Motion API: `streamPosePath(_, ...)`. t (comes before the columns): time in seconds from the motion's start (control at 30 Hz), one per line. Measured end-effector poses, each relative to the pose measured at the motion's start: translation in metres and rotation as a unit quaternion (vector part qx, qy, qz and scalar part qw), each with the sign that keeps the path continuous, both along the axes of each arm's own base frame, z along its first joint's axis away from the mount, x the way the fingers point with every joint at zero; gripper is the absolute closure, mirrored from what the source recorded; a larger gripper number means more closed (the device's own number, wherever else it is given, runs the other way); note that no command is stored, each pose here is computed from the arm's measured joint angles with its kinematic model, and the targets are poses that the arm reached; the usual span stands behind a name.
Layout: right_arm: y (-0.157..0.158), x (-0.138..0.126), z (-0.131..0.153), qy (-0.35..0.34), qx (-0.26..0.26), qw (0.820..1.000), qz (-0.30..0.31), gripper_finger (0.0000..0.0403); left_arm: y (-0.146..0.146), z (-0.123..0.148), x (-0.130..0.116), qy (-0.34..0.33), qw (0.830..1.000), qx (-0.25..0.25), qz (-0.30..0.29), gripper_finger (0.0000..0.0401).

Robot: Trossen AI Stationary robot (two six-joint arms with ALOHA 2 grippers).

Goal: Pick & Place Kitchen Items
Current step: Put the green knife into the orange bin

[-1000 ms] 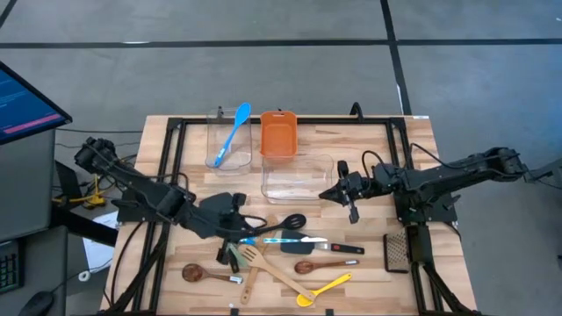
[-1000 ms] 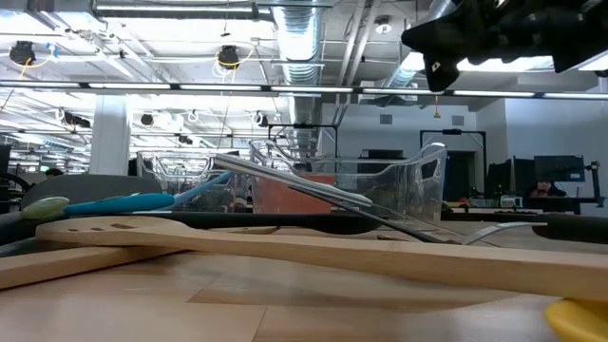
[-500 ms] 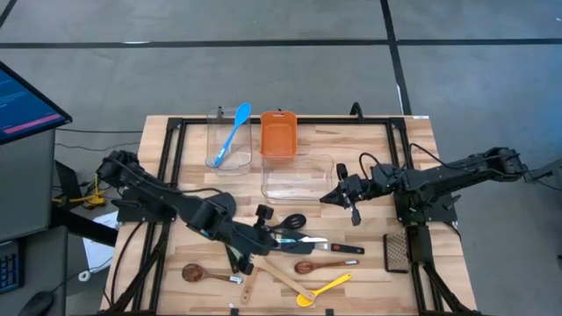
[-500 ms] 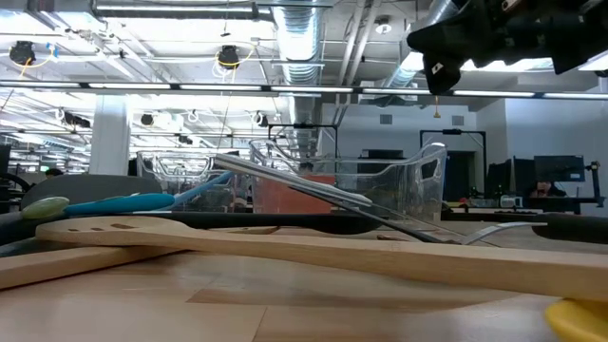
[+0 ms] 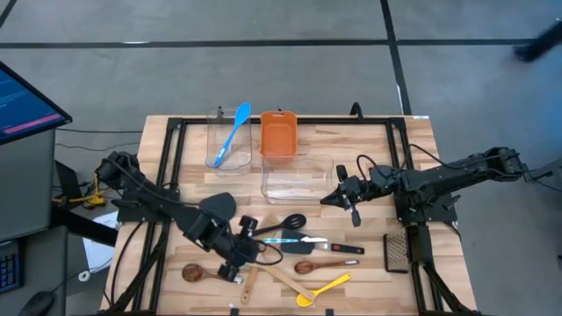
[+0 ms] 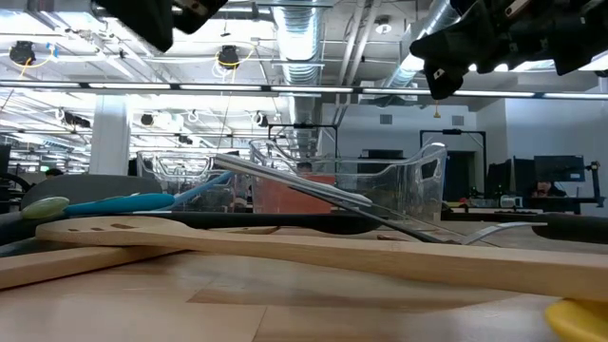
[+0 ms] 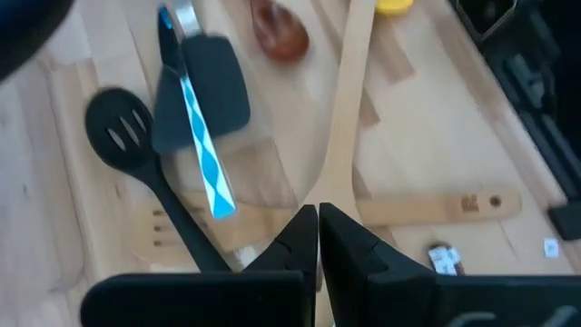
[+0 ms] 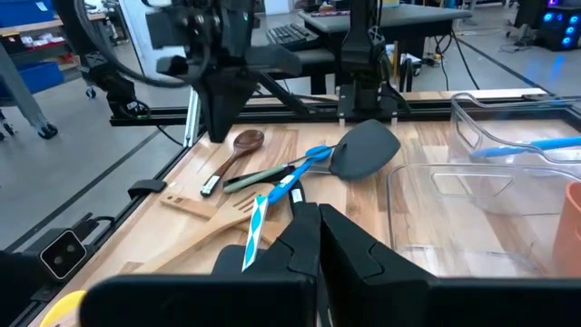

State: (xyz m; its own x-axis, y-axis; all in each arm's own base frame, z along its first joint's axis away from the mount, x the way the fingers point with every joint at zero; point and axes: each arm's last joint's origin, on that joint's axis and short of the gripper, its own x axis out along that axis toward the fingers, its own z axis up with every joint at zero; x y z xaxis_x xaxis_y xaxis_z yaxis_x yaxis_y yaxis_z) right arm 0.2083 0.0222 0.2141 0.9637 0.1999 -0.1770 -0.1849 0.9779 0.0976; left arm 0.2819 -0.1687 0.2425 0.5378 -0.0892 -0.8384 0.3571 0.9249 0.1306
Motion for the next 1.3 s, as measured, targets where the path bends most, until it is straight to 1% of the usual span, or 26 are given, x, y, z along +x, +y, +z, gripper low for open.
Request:
streamPosePath(0.17,0.0,0.0,0.0,0.0,0.0,1.0,0.0,0.0403,0.002,-0.01,-0.004,0.015,1.0,0.01,-0.002,0.0394)
streamPosePath(0.3,0.0,0.0,0.0,0.0,0.0,1.0,0.0,0.0403,0.003,-0.021,-0.01,0.033,0.999,0.022,-0.007,0.0382)
streamPosePath(0.53,0.0,0.0,0.0,0.0,0.0,1.0,0.0,0.0403,0.005,-0.033,-0.021,0.073,0.996,0.048,-0.013,0.0355)
streamPosePath(0.8,0.0,0.0,0.0,0.001,0.0,1.0,0.0,0.0403,0.012,-0.036,-0.031,0.127,0.988,0.082,-0.012,0.0312)
streamPosePath(0.9,0.0,0.0,0.0,0.002,0.0,1.0,0.0,0.0403,0.012,-0.036,-0.031,0.129,0.988,0.08,-0.013,0.0295)
streamPosePath(1.1,0.0,0.0,-0.001,0.003,0.0,1.0,0.0,0.0403,0.011,-0.037,-0.031,0.142,0.988,0.058,-0.024,0.0258)
streamPosePath(1.3,0.0,0.0,-0.001,0.003,0.0,1.0,0.0,0.0403,0.01,-0.036,-0.03,0.135,0.989,0.052,-0.025,0.0242)
